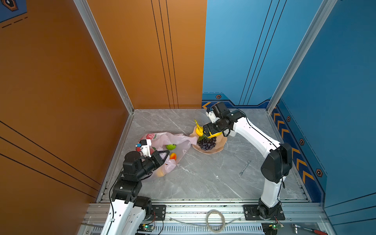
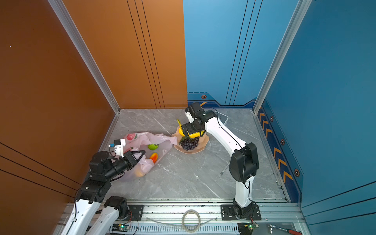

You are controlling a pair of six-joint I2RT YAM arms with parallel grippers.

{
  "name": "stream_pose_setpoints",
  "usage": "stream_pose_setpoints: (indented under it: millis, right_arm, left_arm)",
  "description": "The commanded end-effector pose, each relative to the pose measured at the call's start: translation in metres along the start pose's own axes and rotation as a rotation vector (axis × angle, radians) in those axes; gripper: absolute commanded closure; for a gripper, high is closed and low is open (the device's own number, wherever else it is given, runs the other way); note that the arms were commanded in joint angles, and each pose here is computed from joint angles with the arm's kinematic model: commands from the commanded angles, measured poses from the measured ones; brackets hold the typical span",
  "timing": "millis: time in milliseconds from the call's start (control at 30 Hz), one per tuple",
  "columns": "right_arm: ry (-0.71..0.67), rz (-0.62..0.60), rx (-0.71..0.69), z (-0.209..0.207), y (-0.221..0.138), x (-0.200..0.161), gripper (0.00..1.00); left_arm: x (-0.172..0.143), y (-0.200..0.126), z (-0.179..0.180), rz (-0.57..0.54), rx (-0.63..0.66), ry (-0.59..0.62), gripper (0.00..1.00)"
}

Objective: Place the fruits into the plastic bag
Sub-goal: Pick up the fruit from the plate.

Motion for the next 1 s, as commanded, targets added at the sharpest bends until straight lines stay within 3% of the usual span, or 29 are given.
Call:
stream_pose_setpoints:
  millis: [0,533,867,967]
  right_arm:
    - [-0.100,0.024,-0.065,0.000,0.004,0.004,0.00]
    - [-0.074,0.008,-0.022,0.032,0.071,0.040,0.04]
    - [0.041,-0.044,-0.041,0.027,0.098,0.055,0.29]
    - [0.074,-0.058,-0.044,0.022,0.104,0.058,0.32]
  left_arm:
    - [0.001,0.000,0.001,-0.004,-0.005,0.015,1.00]
    - [-0.001,0.000,0.005,-0.010,0.002,0.015,1.00]
    - [-0.002,-0.001,0.006,-0.008,0.004,0.014,1.00]
    - [-0.003,-0.001,0.007,-0.007,0.003,0.014,1.00]
Point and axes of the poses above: each gripper's point midway between its finger pads, its own y axis out along the fingers, its own z axis along the line the jaws close on, x = y × z, the point moved 6 cm from there along -y, back along the fingers, and after that the axes turned 9 degrees about y, right-handed, at the moved point
